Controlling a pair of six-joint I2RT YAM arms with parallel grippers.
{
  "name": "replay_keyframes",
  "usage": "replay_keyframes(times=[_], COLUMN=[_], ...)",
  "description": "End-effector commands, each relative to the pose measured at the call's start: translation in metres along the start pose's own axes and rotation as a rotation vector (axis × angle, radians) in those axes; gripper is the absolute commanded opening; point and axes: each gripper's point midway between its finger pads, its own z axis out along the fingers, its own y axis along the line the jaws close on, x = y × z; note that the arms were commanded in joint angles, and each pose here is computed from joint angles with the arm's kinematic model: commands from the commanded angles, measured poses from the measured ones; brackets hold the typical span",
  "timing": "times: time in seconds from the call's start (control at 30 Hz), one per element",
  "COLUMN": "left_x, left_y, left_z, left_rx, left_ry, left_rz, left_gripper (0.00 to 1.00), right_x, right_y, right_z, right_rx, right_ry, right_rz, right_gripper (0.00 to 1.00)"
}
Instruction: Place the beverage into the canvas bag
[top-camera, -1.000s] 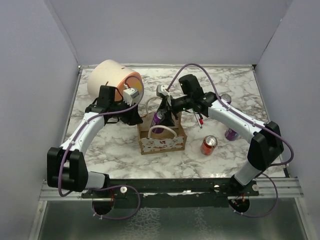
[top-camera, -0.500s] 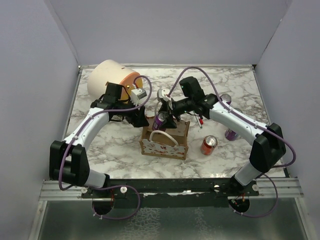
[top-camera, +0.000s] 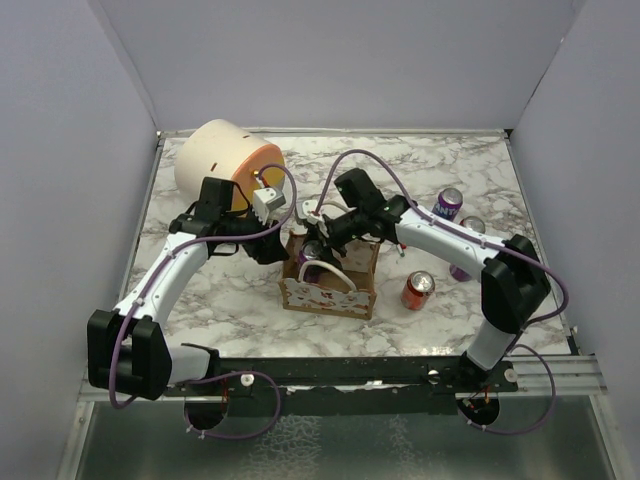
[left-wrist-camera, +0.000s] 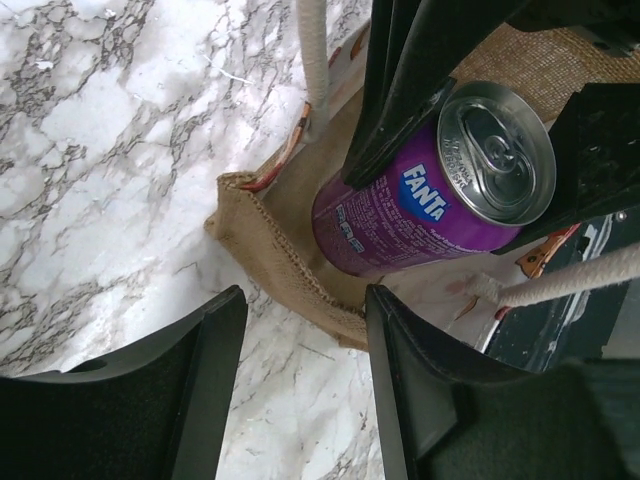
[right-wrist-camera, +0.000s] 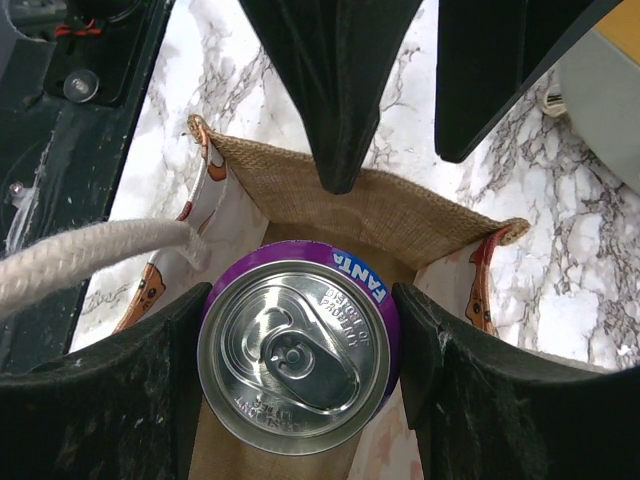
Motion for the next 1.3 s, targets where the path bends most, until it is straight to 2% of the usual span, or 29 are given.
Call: replay_keyframes(times=[0.0, 0.33, 0.7, 1.07, 1.27], left_x=[-0.002, 0.004, 0.002, 0.0, -0.007], left_y=[0.004, 0.006, -0.01, -0.007, 0.001], left_z=[-0.005, 0.001, 0.002, 0.001, -0.005], left_rx=[-0.02, 0.006, 0.086, 0.064, 0.027], left_ry=[-0.035, -0.042, -0.082, -0.095, -0.127], left_rz=[0.007, -0.039, -0.021, -0.023, -0.038], left_gripper=[0.51, 0.42, 0.39, 0.46, 0.56], right_x=[-0.026, -0.016, -0.043, -0.044, -0.032], right_y=[-0.014, -0.011, -0.011, 0.012, 0.012], right_z=[0.003, 0.009, -0.005, -0.009, 0.007], right_rx=[0.031, 0.046, 0.091, 0.011, -0.021], right_ry=[-0.042, -0.006, -0.013, -0.022, -0.044], right_rz=[-0.121, -0.136, -0.209, -0.223, -0.182], right_gripper=[0.01, 0.01, 0.02, 0.04, 0.04])
